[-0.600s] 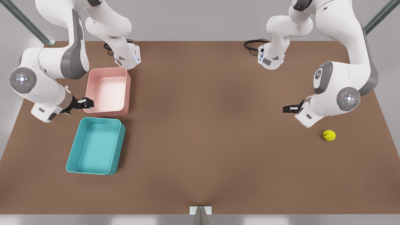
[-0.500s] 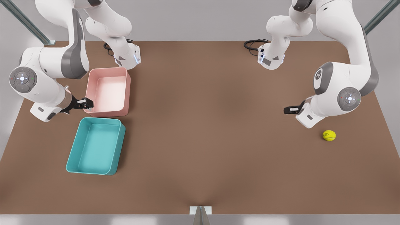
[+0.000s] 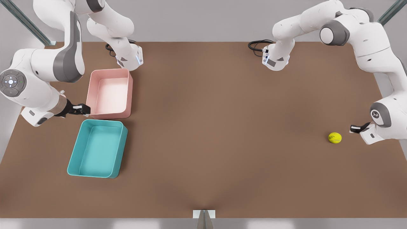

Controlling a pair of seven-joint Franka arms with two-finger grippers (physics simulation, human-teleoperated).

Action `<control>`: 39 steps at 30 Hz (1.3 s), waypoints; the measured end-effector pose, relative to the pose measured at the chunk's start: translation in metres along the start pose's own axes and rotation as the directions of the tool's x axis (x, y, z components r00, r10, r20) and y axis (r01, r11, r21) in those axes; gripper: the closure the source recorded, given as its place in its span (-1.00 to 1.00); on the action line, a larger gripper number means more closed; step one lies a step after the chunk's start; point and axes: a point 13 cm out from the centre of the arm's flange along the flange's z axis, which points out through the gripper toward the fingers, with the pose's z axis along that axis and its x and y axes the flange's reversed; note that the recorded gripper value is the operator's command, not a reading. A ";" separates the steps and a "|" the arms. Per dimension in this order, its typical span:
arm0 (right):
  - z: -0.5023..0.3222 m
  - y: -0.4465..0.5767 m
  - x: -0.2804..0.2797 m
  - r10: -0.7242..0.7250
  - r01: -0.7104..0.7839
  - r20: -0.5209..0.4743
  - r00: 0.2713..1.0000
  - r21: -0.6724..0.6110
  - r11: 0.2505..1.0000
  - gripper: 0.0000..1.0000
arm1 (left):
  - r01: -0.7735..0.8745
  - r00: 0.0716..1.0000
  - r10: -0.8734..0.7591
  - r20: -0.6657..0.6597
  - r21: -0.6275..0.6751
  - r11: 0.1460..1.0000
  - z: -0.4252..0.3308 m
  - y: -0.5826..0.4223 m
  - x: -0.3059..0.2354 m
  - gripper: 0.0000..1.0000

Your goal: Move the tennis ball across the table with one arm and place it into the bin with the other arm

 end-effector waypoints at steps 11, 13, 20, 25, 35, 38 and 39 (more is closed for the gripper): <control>0.003 -0.004 0.007 0.033 -0.033 -0.031 0.999 0.003 0.999 -1.00 | -0.691 0.722 0.683 -0.110 -0.065 0.720 0.095 0.041 0.011 0.57; 0.003 -0.004 0.007 0.036 -0.036 -0.033 0.999 0.002 0.999 -1.00 | -0.748 0.662 0.738 -0.133 -0.062 0.660 0.102 0.042 0.012 0.57; 0.004 -0.004 0.008 0.043 -0.043 -0.037 0.998 0.001 0.999 -1.00 | -0.847 0.532 0.831 -0.164 -0.102 0.523 0.109 0.049 -0.003 0.57; 0.004 -0.003 0.009 0.047 -0.047 -0.039 0.998 -0.001 0.999 -1.00 | -0.875 0.481 0.860 -0.167 -0.141 0.462 0.108 0.048 -0.020 0.57; 0.007 -0.001 0.010 0.050 -0.050 -0.051 0.997 -0.002 0.999 -1.00 | -0.920 0.383 0.918 -0.097 -0.131 0.370 0.112 -0.027 -0.063 0.57; 0.007 -0.001 0.010 0.051 -0.051 -0.053 0.997 -0.002 0.999 -1.00 | -0.931 0.339 0.941 -0.003 -0.147 0.335 0.085 -0.157 -0.140 0.57; 0.007 -0.001 0.010 0.052 -0.052 -0.053 0.997 -0.002 0.999 -1.00 | -0.923 0.360 0.933 0.017 -0.143 0.359 0.076 -0.184 -0.152 0.57</control>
